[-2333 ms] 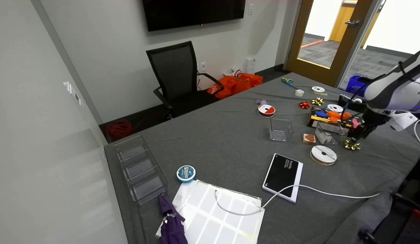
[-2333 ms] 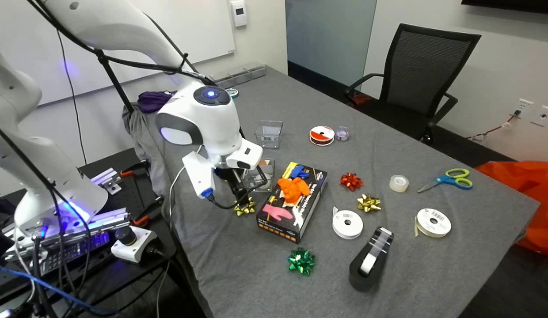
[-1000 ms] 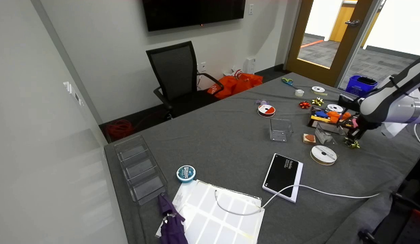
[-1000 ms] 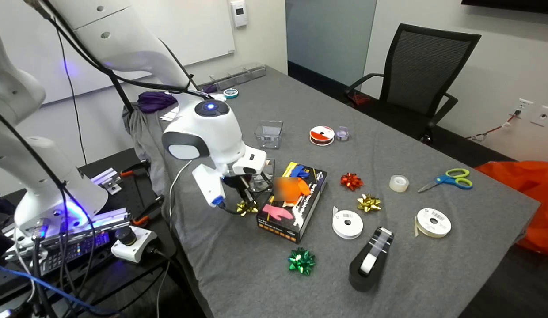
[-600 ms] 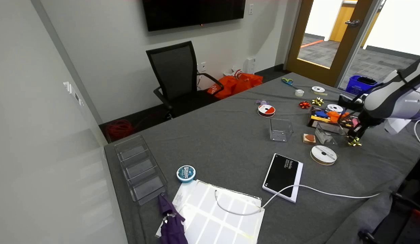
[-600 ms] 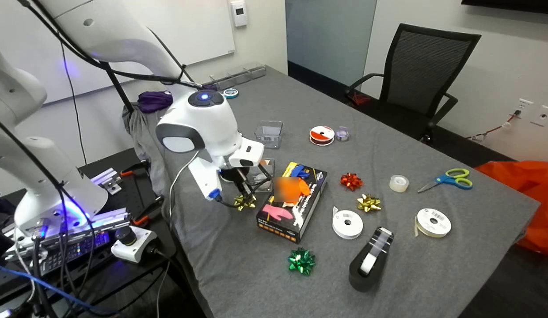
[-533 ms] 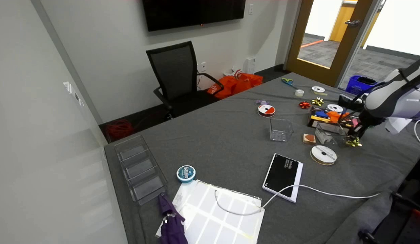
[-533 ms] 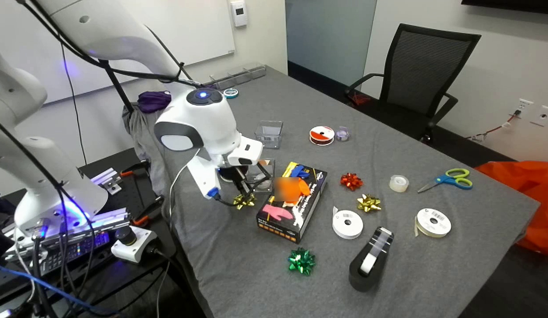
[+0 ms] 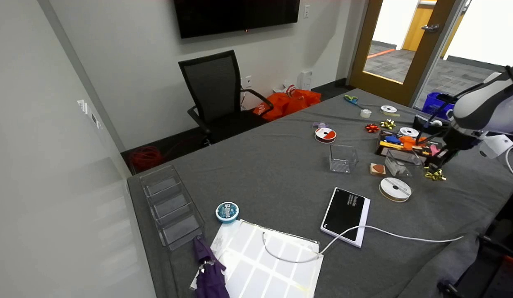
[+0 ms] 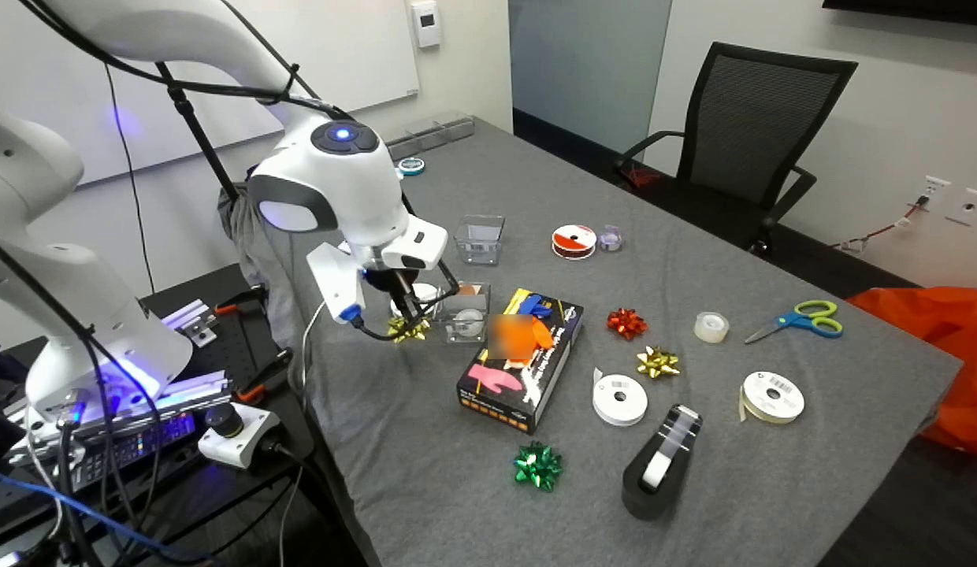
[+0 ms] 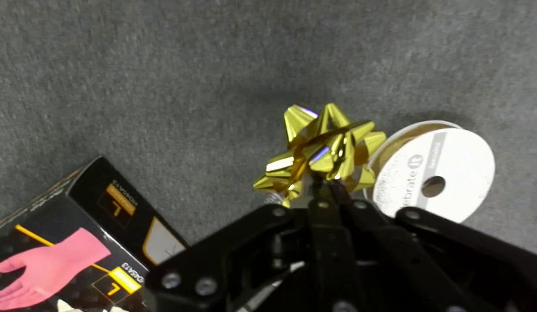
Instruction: Move the ribbon to the left
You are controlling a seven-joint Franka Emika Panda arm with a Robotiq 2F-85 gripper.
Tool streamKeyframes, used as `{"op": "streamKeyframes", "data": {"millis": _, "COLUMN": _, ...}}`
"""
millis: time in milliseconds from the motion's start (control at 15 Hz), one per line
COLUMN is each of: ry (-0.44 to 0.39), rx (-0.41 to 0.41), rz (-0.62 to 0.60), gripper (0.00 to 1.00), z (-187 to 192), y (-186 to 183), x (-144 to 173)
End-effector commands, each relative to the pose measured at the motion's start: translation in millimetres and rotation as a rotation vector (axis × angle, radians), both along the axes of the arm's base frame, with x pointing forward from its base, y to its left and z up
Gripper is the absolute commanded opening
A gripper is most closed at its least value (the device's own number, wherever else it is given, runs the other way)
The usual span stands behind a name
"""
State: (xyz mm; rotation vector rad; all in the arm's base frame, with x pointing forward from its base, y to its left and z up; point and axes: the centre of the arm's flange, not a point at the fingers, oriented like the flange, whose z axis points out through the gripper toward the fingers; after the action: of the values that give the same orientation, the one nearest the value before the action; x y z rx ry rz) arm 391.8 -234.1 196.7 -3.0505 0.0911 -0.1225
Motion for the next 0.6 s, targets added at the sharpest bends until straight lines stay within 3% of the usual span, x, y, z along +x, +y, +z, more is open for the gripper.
{"op": "streamKeyframes", "data": {"millis": 0, "ry": -0.009, "rx": 0.089, "rz": -0.023, "gripper": 0.0, "z": 43, "y": 27, "x": -4}}
{"op": "streamKeyframes", "data": {"millis": 267, "ry": -0.057, "rx": 0.174, "rz": -0.069, "gripper": 0.0, "z": 74, "y": 60, "x": 18}}
{"op": "streamKeyframes", "data": {"millis": 533, "ry": -0.12, "rx": 0.201, "rz": -0.139, "gripper": 0.0, "z": 83, "y": 82, "x": 51}}
